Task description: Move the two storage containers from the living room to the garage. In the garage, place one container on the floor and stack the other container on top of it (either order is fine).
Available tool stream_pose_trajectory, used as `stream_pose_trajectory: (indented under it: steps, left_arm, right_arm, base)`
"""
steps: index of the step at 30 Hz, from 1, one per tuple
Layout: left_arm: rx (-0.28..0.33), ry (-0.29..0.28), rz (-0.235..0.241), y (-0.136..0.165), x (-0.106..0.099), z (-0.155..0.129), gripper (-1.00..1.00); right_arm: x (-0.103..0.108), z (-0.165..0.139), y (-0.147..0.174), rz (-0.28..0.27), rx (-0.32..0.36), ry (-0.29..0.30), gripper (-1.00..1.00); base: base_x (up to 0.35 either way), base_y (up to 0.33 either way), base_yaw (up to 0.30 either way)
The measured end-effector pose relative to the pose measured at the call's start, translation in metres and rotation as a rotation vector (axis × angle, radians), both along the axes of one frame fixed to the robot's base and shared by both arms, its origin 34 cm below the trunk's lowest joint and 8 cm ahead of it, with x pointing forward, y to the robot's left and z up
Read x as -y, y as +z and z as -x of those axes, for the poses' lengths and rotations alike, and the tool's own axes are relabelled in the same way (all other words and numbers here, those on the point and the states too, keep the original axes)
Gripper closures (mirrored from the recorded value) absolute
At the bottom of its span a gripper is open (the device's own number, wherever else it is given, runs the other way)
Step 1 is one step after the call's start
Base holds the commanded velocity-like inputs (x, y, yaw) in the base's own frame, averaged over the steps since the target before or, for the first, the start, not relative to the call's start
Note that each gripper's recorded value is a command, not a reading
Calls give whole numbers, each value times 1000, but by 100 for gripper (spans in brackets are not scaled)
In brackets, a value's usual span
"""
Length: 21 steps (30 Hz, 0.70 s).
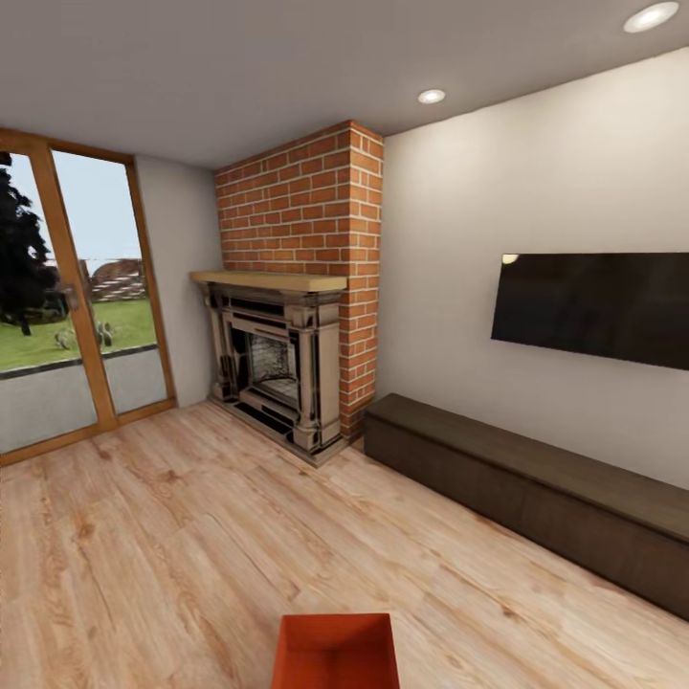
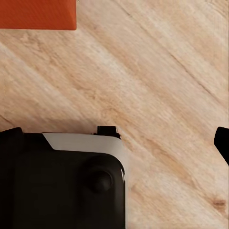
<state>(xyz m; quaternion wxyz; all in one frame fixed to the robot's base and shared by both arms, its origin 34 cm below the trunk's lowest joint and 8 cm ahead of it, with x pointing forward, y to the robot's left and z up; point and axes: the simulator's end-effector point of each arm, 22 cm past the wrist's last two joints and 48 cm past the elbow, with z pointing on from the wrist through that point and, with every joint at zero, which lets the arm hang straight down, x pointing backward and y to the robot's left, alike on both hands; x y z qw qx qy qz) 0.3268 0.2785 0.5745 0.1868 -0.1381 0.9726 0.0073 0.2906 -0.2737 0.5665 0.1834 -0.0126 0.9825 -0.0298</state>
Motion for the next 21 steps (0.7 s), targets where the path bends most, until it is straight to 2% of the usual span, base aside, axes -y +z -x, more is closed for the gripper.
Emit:
stream_pose_trajectory:
  steps: [6, 21]
  left_arm:
    - [0, 0, 0, 0, 0, 0, -100]
    - [0, 0, 0, 0, 0, 0, -100]
  right_arm:
    - [0, 0, 0, 0, 0, 0, -100]
    - [-2, 0, 0, -3, 0, 0, -100]
  base:
    - [55, 187, 0]
    - [4, 14, 0]
